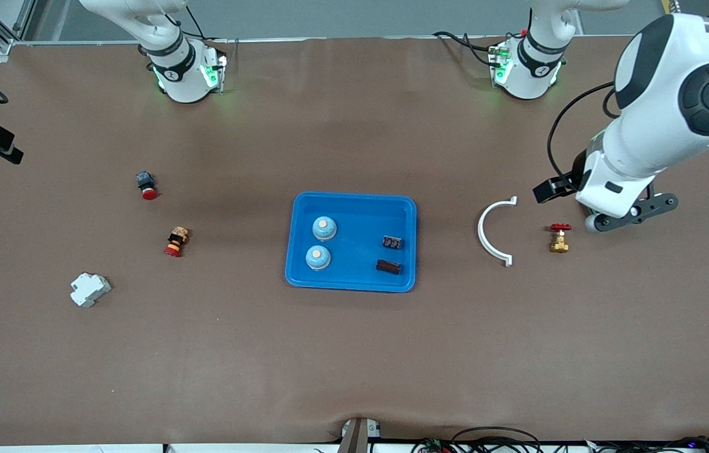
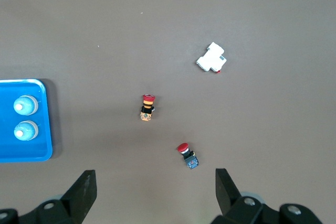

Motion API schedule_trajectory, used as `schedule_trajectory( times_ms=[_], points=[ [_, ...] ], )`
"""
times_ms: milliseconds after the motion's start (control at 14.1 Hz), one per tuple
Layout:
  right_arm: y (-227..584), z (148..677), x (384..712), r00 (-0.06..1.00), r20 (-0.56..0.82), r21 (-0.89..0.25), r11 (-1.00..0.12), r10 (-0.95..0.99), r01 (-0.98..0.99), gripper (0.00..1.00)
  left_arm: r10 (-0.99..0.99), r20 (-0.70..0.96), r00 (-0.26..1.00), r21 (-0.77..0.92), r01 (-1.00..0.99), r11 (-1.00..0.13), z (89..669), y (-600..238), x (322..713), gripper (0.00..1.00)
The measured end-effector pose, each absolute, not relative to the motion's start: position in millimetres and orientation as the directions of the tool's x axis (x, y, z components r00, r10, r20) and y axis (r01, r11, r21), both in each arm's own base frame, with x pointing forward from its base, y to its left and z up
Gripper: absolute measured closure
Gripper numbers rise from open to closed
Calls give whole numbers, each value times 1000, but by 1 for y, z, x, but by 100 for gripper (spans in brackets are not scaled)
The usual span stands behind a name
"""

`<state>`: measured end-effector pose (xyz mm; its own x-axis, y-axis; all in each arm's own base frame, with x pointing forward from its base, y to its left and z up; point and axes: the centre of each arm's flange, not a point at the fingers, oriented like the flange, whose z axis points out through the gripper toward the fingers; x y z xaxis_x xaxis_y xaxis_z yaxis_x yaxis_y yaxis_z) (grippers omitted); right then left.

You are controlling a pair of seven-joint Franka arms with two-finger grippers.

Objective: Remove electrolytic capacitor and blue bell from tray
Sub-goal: 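Reach the left gripper into the blue tray and grasp a brown capacitor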

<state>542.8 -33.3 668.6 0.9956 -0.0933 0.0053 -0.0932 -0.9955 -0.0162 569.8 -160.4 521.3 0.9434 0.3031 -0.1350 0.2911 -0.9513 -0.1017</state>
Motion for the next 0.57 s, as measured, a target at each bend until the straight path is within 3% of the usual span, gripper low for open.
schedule_trajectory(
  times_ms=[566],
  points=[
    [-31,669,543,996,5,-17,-996,-89,-89,0,449,-133,884,-138,432,-891,485,-199,575,0]
  ],
)
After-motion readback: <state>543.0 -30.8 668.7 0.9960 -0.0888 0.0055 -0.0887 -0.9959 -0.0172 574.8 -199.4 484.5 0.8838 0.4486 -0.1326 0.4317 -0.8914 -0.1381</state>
